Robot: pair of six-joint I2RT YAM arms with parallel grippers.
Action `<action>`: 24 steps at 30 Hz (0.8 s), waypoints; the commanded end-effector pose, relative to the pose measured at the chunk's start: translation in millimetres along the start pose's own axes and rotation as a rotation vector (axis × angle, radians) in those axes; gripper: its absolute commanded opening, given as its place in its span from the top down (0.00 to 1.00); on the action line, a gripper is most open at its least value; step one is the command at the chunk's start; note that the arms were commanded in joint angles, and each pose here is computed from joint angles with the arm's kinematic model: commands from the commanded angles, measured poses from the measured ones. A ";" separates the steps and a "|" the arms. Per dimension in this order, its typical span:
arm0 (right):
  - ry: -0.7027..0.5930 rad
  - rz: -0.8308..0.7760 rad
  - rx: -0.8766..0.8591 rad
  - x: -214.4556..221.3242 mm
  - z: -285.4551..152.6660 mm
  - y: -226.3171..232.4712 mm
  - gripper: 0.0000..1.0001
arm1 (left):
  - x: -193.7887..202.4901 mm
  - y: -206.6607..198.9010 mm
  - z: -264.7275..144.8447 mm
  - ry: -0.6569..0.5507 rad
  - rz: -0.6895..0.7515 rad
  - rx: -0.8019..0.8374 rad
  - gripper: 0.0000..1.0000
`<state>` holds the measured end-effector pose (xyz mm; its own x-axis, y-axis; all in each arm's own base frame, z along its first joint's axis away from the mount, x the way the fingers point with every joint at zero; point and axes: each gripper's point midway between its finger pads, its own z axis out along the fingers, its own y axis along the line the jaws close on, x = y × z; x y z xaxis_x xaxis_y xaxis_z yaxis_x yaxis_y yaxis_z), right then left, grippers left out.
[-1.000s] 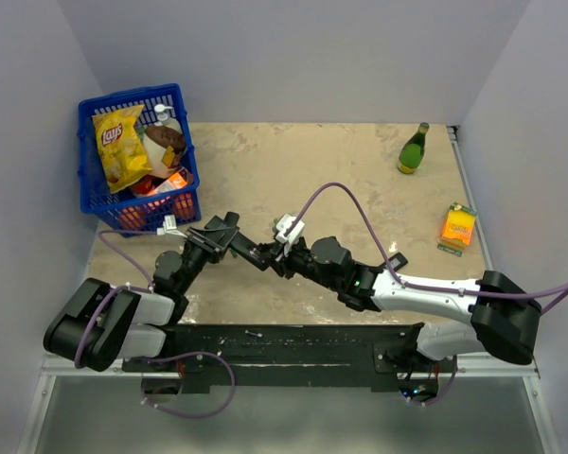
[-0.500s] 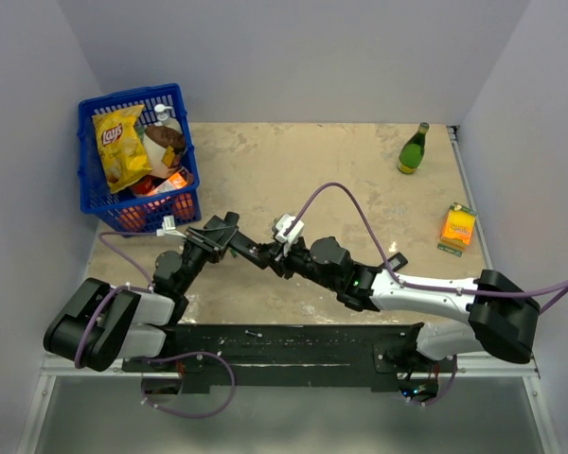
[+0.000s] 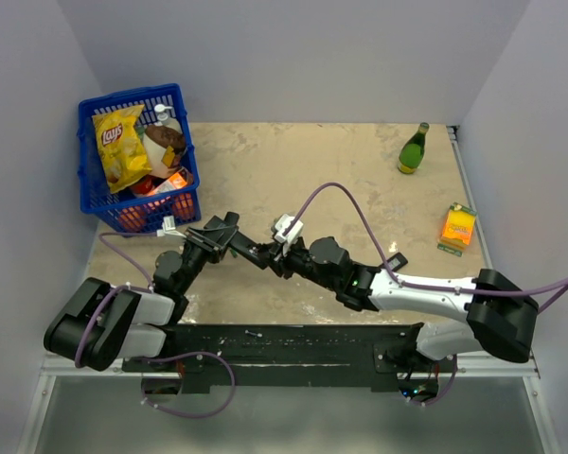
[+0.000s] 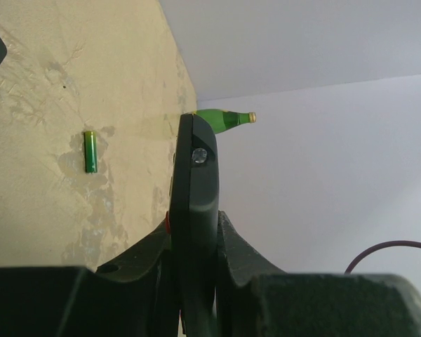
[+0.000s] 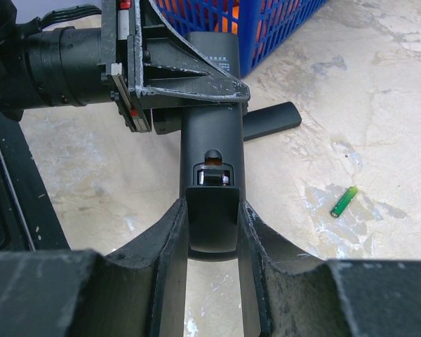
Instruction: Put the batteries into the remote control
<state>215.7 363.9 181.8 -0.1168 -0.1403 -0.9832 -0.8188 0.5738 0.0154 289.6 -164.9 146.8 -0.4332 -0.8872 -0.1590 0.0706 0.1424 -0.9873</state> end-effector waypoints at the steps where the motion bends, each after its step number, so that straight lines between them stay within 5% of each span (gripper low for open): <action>1: -0.034 0.003 0.021 -15.4 7.1 -1.4 1.00 | 8.5 -10.4 -80.7 -0.023 -0.014 0.156 1.00; 24: 0.012 0.040 0.054 -4.0 16.4 -4.3 0.91 | 9.3 -29.5 -84.9 -0.013 -0.019 0.233 1.00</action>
<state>221.9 369.7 173.0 -0.1440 -0.1576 -0.9769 -0.8052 0.5926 0.0230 289.8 -164.8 140.5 -0.4361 -0.8864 -0.1555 0.0479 0.1498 -0.9876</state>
